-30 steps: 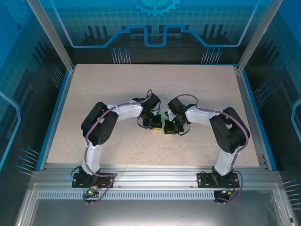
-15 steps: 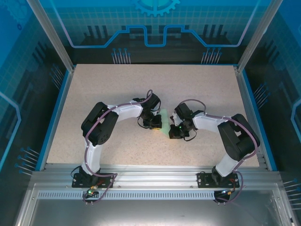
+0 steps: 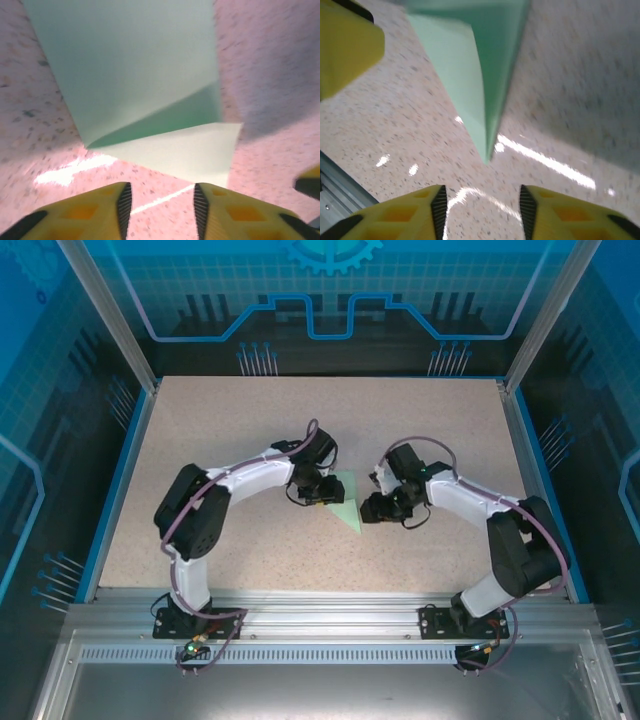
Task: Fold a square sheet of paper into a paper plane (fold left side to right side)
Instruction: Third fold the triangle at the center of the table, then fourth fold the wing at the center of the table.
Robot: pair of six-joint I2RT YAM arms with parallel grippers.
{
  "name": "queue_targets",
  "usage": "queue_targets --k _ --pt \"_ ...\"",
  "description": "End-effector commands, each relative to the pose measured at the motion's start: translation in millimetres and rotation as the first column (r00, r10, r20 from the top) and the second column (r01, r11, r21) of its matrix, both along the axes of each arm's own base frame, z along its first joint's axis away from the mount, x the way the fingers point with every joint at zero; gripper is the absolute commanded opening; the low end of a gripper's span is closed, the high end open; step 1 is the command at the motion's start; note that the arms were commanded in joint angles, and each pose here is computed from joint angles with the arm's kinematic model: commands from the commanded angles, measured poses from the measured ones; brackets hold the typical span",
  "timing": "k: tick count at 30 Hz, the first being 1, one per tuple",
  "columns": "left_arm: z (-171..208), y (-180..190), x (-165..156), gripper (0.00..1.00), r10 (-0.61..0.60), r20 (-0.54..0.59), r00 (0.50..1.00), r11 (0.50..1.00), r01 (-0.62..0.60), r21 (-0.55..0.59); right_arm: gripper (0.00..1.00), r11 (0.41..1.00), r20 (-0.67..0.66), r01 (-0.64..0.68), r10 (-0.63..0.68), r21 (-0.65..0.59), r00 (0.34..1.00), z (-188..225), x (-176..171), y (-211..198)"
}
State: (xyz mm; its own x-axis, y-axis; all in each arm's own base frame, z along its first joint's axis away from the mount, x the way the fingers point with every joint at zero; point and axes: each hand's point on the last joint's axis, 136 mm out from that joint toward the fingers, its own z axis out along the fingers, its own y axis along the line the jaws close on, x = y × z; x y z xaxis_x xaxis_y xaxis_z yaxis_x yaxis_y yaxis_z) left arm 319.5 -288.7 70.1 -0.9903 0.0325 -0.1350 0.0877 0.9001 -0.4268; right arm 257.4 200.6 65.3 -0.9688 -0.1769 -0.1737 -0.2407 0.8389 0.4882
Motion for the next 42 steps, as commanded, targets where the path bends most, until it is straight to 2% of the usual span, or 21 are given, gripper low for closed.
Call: queue_targets --k 1,8,12,17,21,24,42 --pt "33 18 4 0.48 0.030 0.083 0.996 0.999 -0.032 0.019 0.51 0.997 0.055 -0.046 0.042 0.064 0.998 7 23 14" --pt "13 33 0 0.55 0.142 0.026 0.990 0.989 -0.141 -0.036 0.52 0.994 0.036 -0.073 0.070 0.088 0.997 -11 45 30" --pt "8 34 -1 0.55 0.147 0.018 0.989 0.989 -0.147 -0.029 0.46 0.992 0.018 -0.082 0.081 0.092 0.997 -19 51 34" --pt "2 36 -2 0.57 0.158 0.007 0.987 0.987 -0.158 -0.017 0.31 0.992 0.011 -0.083 0.082 0.091 0.997 -25 56 36" --pt "-1 34 -2 0.58 0.166 -0.005 0.986 0.986 -0.166 -0.028 0.11 0.996 0.015 -0.073 0.072 0.052 0.997 -29 56 30" --pt "-2 31 0 0.59 0.168 -0.009 0.986 0.985 -0.169 -0.038 0.03 0.997 0.032 -0.065 0.064 0.028 0.997 -28 56 25" --pt "-15 2 10 0.55 0.143 -0.063 0.988 0.982 -0.150 -0.119 0.01 0.998 0.033 -0.044 0.042 0.049 0.999 -25 53 17"
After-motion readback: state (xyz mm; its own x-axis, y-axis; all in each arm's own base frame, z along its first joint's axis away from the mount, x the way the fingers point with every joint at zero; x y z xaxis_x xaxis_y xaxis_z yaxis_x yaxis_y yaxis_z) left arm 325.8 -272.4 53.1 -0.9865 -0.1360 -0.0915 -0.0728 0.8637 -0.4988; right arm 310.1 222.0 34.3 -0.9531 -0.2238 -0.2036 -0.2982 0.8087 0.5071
